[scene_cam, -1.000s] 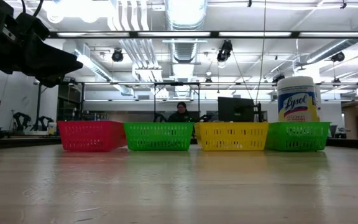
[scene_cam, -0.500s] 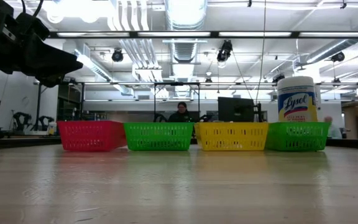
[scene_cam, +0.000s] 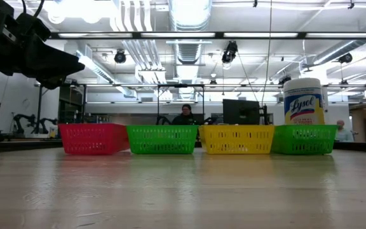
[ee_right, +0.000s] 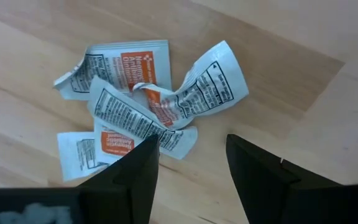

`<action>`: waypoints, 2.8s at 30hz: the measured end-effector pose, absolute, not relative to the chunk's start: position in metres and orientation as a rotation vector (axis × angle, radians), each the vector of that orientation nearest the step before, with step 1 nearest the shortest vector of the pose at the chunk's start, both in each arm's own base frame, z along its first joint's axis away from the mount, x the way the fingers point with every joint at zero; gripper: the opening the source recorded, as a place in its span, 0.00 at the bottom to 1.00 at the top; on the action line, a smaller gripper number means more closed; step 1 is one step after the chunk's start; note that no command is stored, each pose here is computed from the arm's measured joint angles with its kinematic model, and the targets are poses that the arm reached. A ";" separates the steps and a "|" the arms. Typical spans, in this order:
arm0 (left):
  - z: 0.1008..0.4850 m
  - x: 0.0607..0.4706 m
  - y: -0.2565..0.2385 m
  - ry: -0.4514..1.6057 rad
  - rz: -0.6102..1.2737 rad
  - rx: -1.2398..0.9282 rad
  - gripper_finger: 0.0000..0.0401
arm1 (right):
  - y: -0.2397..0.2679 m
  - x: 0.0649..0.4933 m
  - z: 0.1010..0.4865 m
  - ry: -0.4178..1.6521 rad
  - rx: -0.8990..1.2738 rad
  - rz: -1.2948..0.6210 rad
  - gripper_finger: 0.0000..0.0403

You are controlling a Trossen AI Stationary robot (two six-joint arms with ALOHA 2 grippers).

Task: Pick & Place First Aid Supplies
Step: Put the orange ointment pack into the yellow bin

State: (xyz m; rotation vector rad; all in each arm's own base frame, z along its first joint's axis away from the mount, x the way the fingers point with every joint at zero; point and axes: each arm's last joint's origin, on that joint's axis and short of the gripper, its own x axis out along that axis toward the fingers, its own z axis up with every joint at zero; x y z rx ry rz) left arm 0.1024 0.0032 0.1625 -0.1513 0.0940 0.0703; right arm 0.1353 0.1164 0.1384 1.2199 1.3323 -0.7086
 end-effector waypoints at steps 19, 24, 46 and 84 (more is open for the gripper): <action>0.162 0.102 0.003 0.094 0.070 -0.152 0.28 | 0.115 0.134 0.137 1.341 1.200 -0.721 0.42; 0.162 0.102 0.003 0.094 0.071 -0.152 0.28 | 0.114 0.133 0.136 1.338 1.195 -0.728 0.36; 0.163 0.102 0.003 0.094 0.070 -0.152 0.28 | 0.113 0.132 0.136 1.330 1.154 -0.733 0.15; 0.163 0.102 0.003 0.094 0.070 -0.152 0.28 | 0.127 0.157 0.205 1.130 0.890 -0.374 0.02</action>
